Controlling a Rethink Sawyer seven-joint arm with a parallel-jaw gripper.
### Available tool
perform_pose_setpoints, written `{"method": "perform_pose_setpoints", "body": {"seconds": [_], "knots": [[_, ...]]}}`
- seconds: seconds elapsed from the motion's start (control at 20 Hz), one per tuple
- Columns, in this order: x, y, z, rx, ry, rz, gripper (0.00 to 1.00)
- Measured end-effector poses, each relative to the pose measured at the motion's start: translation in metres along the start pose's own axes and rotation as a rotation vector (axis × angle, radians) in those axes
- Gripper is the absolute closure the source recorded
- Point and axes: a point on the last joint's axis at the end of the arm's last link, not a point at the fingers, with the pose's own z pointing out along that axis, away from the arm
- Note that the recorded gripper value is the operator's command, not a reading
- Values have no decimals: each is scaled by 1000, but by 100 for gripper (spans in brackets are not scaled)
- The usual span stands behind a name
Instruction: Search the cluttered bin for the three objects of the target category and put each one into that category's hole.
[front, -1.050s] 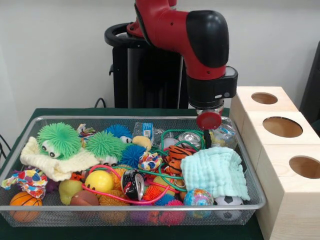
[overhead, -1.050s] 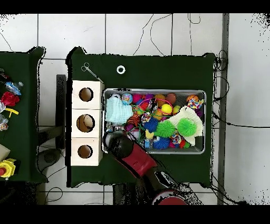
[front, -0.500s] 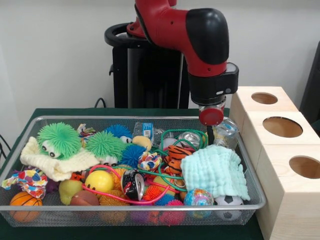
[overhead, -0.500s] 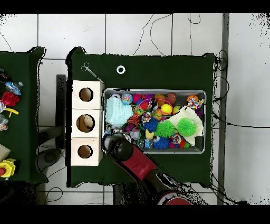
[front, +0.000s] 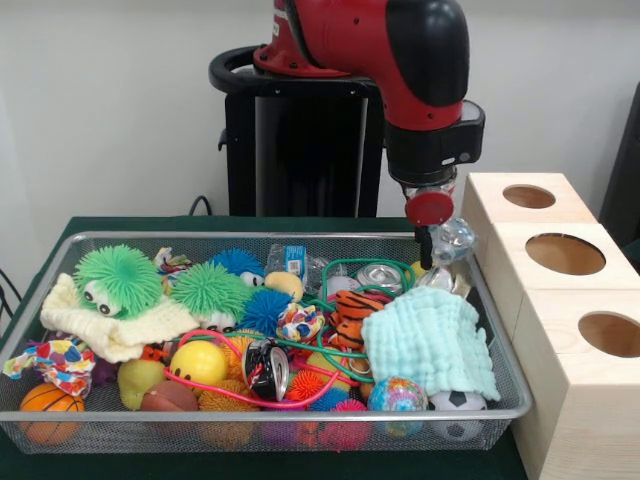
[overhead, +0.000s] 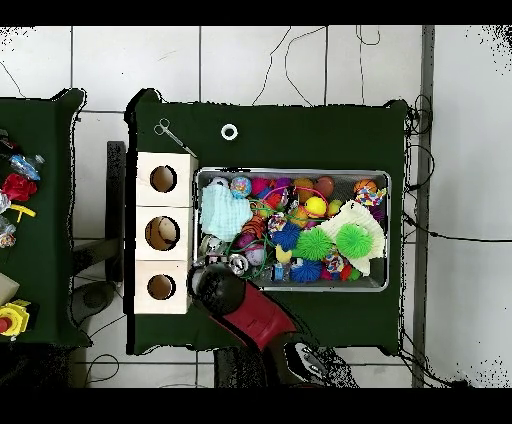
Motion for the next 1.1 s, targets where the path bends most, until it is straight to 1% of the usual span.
{"method": "perform_pose_setpoints", "body": {"seconds": [0.25, 0.35, 0.75, 0.8, 1.0, 1.1], "knots": [[-3, -5, 3, 7, -11, -37, 0], [-5, -9, 6, 15, -18, -59, 0], [-10, -11, 6, 14, -27, -93, 0], [-12, -12, 6, 15, -27, -97, 100], [-18, -14, 7, 16, -27, -101, 100], [-28, -16, 8, 20, -26, -98, 100]]}}
